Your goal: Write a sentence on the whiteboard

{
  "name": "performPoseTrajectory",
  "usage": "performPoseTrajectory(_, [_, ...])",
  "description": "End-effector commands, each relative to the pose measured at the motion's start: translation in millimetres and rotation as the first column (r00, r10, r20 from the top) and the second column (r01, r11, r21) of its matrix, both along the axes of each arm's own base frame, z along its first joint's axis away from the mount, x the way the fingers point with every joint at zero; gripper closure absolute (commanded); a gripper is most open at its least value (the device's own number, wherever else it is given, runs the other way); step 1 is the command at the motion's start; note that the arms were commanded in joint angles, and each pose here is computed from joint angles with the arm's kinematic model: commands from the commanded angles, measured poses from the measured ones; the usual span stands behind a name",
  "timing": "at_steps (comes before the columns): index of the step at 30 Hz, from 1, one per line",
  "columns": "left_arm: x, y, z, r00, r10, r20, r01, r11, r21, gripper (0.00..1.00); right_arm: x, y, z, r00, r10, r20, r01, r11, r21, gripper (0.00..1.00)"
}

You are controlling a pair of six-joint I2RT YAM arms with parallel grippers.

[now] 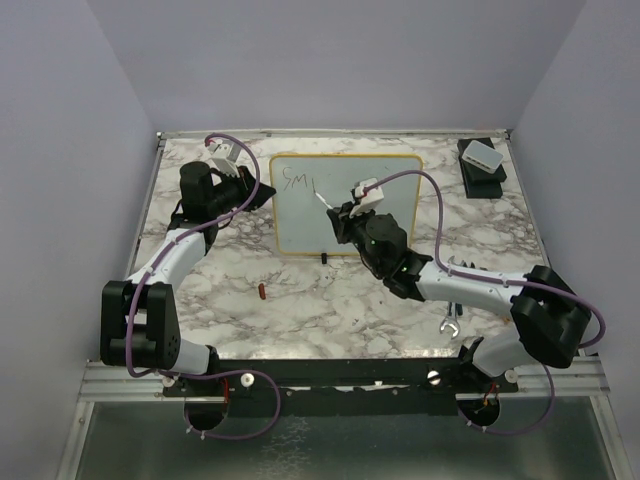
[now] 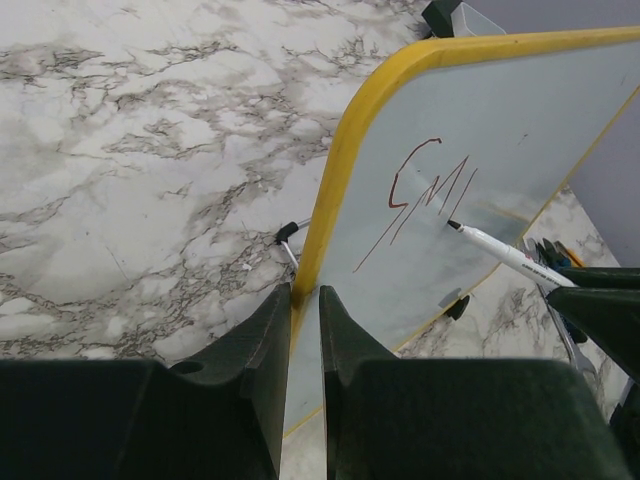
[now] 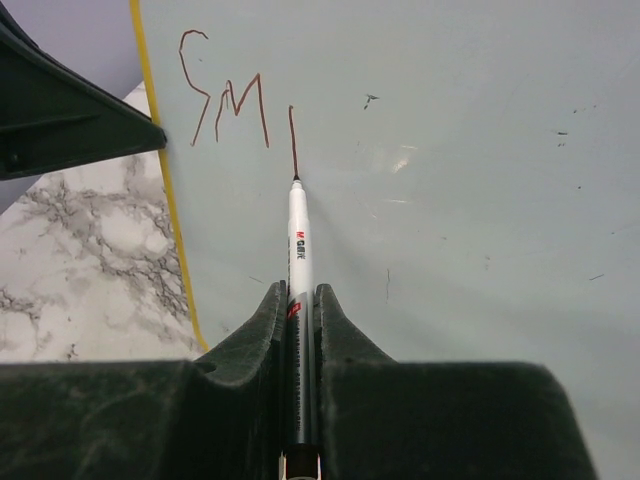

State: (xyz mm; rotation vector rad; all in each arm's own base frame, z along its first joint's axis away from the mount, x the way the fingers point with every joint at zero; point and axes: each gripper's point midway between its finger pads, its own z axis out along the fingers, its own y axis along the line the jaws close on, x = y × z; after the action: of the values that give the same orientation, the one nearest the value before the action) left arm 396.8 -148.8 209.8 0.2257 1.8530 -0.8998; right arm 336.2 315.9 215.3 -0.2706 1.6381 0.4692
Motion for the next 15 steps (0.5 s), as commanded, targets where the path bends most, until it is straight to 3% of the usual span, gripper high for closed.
performPoseTrajectory(1, [-6.8,-1.7,5.3,1.000,-0.021,0.018,0.021,1.000,0.001,0.82,-1.7,-8.2,4.2,1.000,-0.008,0.007,0.008,1.000,-0.013,0.99])
performPoseTrajectory(7, [-6.1,-1.5,4.3,1.000,-0.018,0.016,0.018,1.000,0.001,0.82,-16.4,1.0,37.8,0.991,0.104,0.088,-0.107,0.994,0.027,0.99])
performPoseTrajectory(15, [-6.8,-1.2,4.0,1.000,-0.018,0.015,0.018,1.000,0.001,0.82,-3.2,-3.1,48.5,0.995,0.027,0.099,-0.031,0.999,0.034,0.99])
